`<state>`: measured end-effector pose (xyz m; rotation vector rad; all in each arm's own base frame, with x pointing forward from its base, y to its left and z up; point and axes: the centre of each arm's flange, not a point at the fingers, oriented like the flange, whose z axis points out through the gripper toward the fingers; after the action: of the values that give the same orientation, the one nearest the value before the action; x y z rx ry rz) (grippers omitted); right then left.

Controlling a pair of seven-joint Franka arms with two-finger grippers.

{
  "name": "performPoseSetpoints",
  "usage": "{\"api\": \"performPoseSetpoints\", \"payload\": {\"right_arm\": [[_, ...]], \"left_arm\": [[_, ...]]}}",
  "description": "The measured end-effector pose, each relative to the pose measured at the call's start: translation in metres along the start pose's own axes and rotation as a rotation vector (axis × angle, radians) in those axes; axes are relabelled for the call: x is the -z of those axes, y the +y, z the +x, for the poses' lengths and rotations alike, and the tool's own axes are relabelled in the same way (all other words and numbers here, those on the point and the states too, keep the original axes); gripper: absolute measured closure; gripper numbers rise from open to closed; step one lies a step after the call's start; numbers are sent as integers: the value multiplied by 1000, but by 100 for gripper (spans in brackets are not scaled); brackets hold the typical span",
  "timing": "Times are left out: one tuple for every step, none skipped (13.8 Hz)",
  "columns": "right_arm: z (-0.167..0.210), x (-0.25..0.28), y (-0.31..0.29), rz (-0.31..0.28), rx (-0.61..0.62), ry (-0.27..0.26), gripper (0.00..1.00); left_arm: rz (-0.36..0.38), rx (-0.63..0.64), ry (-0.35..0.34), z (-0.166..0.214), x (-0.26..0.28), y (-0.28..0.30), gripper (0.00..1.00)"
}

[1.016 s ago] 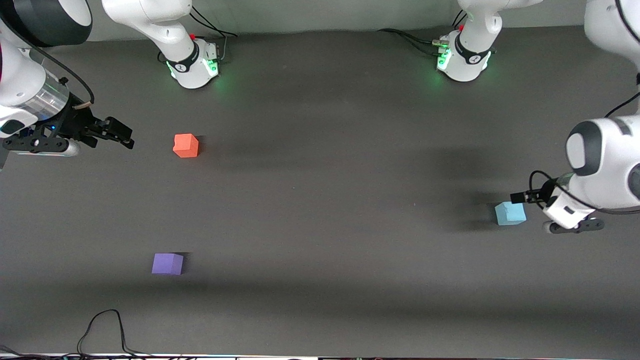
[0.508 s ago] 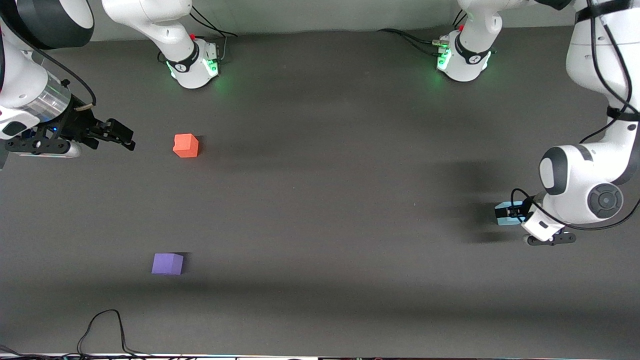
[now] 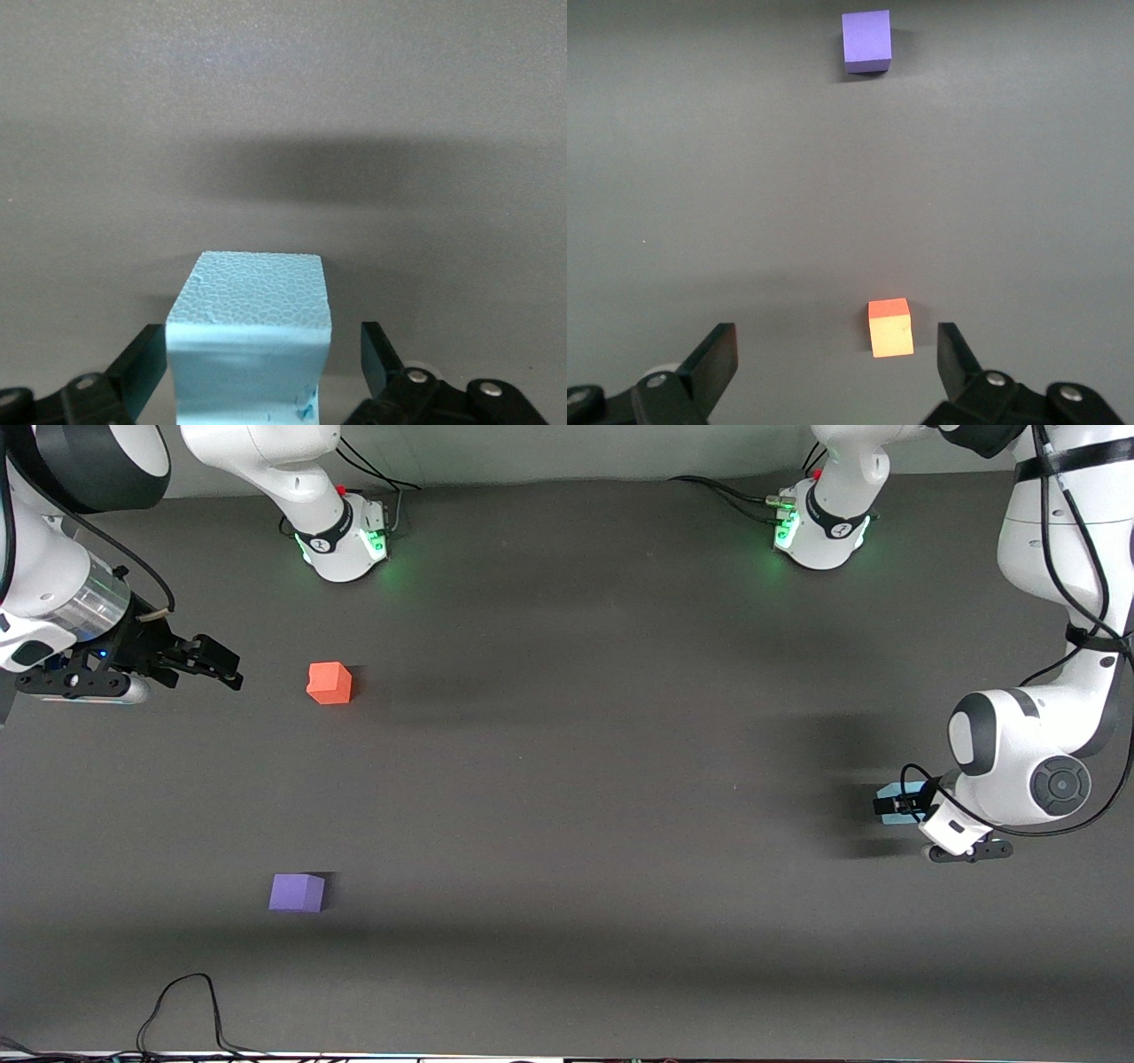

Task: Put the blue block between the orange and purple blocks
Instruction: 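Close the left gripper on the blue block and lift it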

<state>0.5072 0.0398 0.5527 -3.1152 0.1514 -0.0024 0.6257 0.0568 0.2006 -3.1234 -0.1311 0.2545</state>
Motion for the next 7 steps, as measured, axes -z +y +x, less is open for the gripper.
{"api": "performPoseSetpoints", "payload": {"right_arm": [[-1,1,0,0,0,0,0],[-2,0,0,0,0,-1,0],[-3,-1,1,0,0,-3,0],[-4,-3,1,-1,0,-7,0],[-4,-4,1,-1,0,-9,0],[-5,-4,1,-1,0,-9,0],[-6,-3,1,-1,0,-9,0]], "left_arm": [[0,1,0,0,0,-1,2],[0,1,0,0,0,-1,11],[0,2,0,0,0,-1,22],[0,2,0,0,1,-1,36],[0,2,-3,-1,4,-2,44],[0,3,-23,-3,11,-2,44],[0,4,-53,-8,24,-2,44]]}}
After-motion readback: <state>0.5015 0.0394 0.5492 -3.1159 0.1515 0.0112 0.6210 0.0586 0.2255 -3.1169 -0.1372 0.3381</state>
